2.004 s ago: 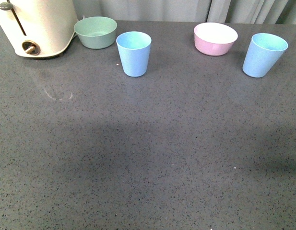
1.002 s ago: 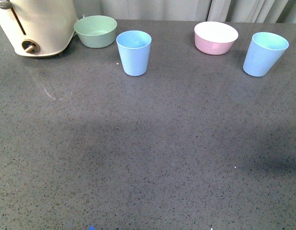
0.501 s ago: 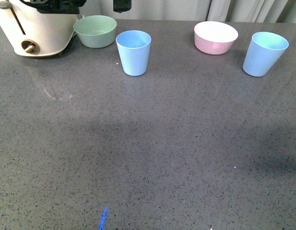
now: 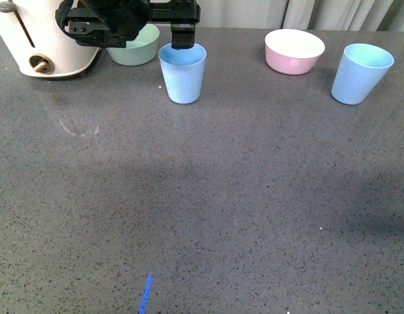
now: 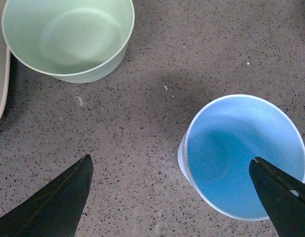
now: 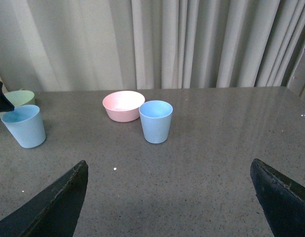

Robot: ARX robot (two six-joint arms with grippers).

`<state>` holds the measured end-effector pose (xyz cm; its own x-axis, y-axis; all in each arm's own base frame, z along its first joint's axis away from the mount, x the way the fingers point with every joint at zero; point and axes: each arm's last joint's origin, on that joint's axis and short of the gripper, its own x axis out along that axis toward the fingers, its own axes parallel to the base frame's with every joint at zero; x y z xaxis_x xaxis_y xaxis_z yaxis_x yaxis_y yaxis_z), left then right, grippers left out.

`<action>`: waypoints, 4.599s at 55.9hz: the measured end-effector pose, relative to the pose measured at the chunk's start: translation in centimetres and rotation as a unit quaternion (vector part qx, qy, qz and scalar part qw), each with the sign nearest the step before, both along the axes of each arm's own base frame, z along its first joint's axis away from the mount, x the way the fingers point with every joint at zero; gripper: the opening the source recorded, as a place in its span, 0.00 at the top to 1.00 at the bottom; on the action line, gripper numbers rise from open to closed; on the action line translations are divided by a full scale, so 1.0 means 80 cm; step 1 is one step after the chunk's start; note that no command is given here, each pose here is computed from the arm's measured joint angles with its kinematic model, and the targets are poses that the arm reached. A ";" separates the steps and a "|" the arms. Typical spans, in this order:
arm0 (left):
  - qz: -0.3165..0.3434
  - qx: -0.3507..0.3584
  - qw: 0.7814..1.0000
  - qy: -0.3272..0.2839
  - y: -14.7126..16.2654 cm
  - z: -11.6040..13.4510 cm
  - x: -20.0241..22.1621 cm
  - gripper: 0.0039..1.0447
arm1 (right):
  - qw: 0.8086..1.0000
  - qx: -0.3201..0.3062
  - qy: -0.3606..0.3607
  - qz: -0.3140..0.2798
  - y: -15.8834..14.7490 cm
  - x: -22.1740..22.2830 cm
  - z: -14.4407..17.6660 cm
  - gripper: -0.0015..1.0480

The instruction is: Stack blue cups with both arms

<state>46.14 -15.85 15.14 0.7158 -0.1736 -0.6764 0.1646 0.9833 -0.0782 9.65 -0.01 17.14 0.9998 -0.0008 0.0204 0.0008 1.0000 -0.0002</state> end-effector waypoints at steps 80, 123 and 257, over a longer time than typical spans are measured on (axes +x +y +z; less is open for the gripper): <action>-0.048 0.010 0.997 0.061 -0.068 0.010 -0.025 0.98 | 1.000 0.000 0.000 0.000 0.000 0.000 0.000 0.09; -0.104 0.024 0.989 0.098 -0.131 -0.016 -0.097 0.98 | 1.000 0.000 0.000 0.000 0.000 0.000 0.000 0.09; 0.091 0.002 0.926 -0.365 0.197 0.025 -0.391 0.99 | 1.000 0.000 0.000 0.000 0.000 0.000 0.000 0.09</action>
